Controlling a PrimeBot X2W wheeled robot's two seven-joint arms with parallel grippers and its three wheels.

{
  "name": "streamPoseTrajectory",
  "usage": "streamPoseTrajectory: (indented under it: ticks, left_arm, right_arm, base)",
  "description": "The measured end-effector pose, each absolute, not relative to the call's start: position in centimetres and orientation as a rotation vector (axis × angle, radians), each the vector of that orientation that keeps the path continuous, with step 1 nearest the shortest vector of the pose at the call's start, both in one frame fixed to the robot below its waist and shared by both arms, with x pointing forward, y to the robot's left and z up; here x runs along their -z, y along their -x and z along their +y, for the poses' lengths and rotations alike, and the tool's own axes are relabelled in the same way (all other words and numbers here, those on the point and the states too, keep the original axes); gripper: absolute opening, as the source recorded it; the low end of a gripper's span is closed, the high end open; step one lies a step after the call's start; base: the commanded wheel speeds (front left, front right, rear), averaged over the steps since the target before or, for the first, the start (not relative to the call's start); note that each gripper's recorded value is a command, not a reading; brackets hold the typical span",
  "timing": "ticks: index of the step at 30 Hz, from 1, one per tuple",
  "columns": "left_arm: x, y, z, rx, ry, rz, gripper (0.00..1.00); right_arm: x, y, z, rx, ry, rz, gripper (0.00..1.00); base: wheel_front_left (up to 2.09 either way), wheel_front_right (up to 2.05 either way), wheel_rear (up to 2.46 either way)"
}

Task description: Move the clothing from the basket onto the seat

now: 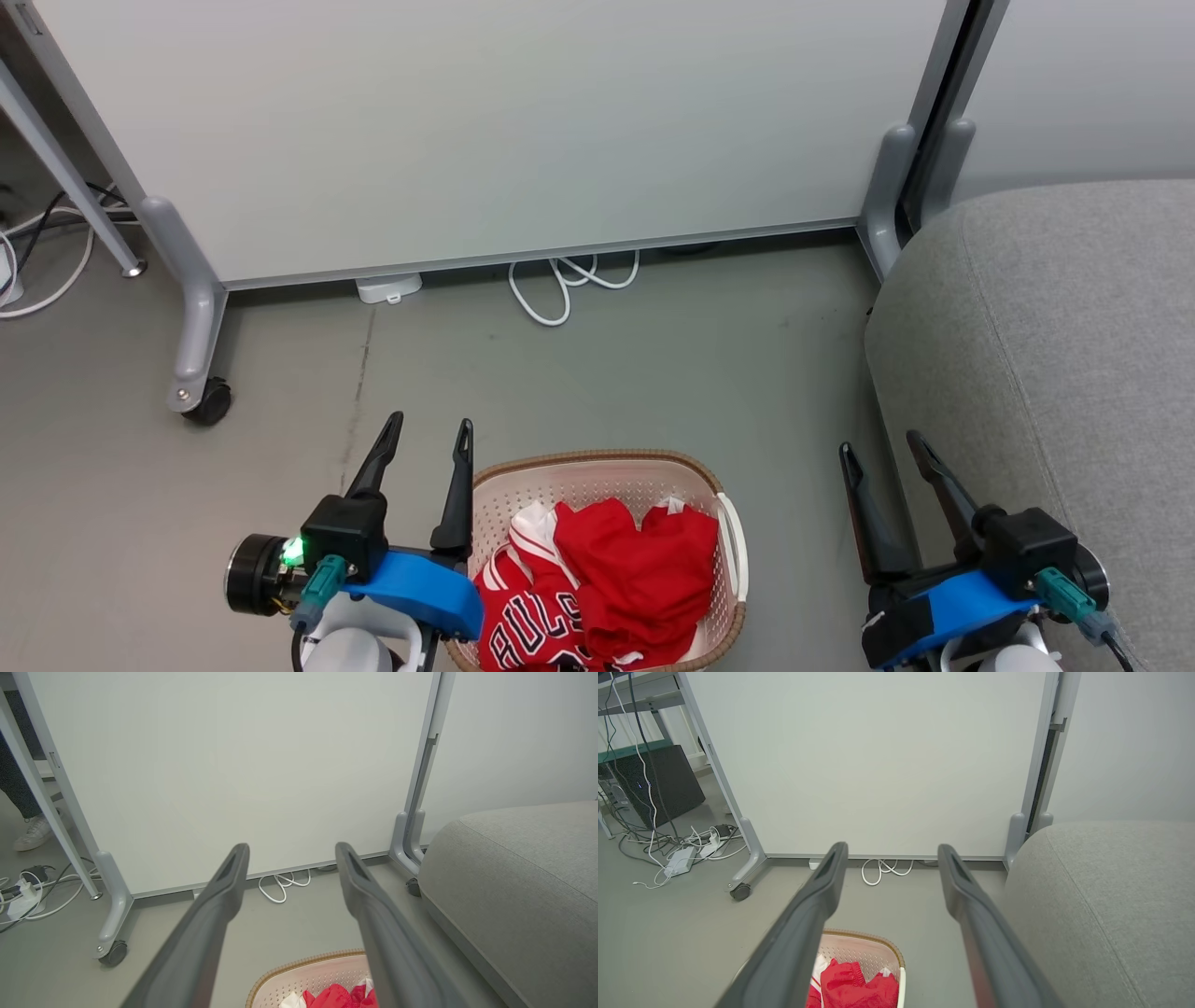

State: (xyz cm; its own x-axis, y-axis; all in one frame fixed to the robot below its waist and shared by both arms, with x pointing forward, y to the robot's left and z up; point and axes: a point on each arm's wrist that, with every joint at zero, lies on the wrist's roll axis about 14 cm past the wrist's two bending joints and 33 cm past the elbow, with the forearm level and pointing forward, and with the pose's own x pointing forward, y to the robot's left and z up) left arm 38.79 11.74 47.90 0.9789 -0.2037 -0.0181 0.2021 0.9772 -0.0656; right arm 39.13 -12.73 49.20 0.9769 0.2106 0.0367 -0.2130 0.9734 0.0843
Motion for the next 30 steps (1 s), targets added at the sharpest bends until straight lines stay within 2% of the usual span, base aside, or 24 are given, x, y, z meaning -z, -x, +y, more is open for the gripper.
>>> streamPoseTrajectory:
  ticks: [7, 15, 22, 30]
  left_arm:
    - [-46.8, -40.9, 10.2, 0.266, 0.076, 0.062, 1.0]
    - [-43.4, -46.1, 7.3, 0.383, 0.012, 0.152, 1.0]
    - [-36.1, -49.3, 5.6, 0.454, -0.02, 0.335, 1.0]
    - [-26.7, -50.0, 4.1, 0.502, -0.015, 0.58, 1.0]
  right_arm:
    - [-49.2, -40.4, -13.3, -0.197, -0.085, -0.033, 1.0]
    - [-48.3, -43.7, -14.7, -0.161, -0.078, -0.024, 1.0]
    - [-45.6, -46.4, -16.5, -0.115, -0.072, 0.022, 1.0]
    - [-41.3, -48.5, -18.1, -0.082, -0.056, 0.099, 1.0]
  base:
    - [0.0, 0.0, 0.0]
    - [0.0, 0.0, 0.0]
    - [0.0, 0.0, 0.0]
    - [0.0, 0.0, 0.0]
